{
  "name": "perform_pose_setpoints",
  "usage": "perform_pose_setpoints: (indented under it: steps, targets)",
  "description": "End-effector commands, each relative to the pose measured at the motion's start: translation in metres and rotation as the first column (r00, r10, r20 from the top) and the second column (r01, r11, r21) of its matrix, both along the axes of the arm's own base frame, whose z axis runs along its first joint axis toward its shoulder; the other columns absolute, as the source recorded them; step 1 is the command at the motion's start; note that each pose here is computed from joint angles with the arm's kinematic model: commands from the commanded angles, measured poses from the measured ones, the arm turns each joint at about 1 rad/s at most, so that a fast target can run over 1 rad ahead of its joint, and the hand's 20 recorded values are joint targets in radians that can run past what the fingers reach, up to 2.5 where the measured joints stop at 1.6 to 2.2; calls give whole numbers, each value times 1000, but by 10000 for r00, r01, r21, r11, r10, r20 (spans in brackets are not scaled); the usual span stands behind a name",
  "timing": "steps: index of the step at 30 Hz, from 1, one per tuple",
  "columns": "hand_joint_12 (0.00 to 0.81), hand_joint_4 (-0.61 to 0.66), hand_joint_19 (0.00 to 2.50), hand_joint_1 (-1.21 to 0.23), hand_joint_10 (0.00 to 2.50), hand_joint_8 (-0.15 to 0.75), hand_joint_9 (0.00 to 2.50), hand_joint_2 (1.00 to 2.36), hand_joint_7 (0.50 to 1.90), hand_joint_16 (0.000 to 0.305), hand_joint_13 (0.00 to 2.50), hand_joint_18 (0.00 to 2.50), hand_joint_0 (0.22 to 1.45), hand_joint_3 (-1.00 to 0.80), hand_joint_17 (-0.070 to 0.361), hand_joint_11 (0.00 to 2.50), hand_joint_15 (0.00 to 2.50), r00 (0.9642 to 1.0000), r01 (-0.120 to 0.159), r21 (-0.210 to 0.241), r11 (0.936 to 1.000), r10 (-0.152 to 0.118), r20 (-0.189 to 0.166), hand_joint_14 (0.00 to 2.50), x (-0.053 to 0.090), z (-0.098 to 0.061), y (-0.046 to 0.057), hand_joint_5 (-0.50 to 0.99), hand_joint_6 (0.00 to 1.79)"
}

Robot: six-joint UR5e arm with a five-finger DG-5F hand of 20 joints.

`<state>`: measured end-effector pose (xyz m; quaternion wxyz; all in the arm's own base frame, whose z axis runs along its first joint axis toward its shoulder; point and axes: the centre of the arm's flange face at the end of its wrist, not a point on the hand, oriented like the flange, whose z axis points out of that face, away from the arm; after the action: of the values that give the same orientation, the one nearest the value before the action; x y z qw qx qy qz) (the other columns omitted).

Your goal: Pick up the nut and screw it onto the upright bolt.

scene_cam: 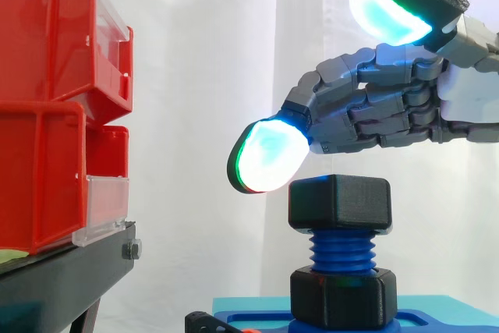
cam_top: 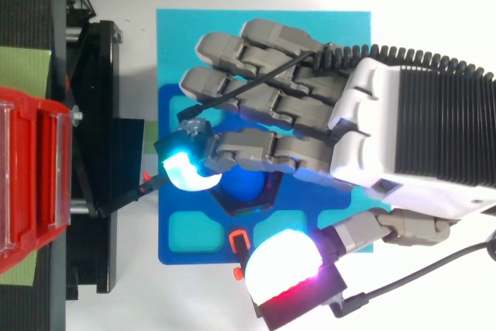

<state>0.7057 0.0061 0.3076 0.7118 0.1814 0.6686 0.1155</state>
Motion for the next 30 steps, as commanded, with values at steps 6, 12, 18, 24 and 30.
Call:
perform_pose_setpoints:
  steps: [6, 12, 18, 24, 30]
  targets:
    - [335, 139, 0, 58, 0, 176, 109, 1000, 723, 49, 0, 0, 456, -500, 110, 0, 0, 10000, -55, -12, 10000, 55, -26, 0, 0, -1, -5, -152, 502]
    - [336, 160, 0, 36, 0, 185, 124, 1000, 772, 48, 0, 0, 458, -500, 108, 0, 0, 10000, -55, -14, 10000, 55, -25, 0, 0, -1, -8, -146, 503]
    - [330, 199, 0, -4, 0, 202, 182, 1000, 849, 45, 0, 0, 461, -500, 101, 0, 0, 9999, -55, -46, 10000, 54, -159, 0, -6, -16, -11, -131, 503]
    - [320, 224, 0, -39, 0, 210, 220, 1000, 958, 43, 0, 0, 464, -500, 96, 0, 0, 9999, 21, -46, 10000, -22, -159, 0, -7, -15, -17, -119, 504]
    - [316, 227, 0, -65, 0, 223, 248, 1000, 1044, 41, 14, 0, 469, -500, 92, 0, 0, 9998, 113, -53, 9999, -114, -189, 0, -7, -16, -23, -111, 504]
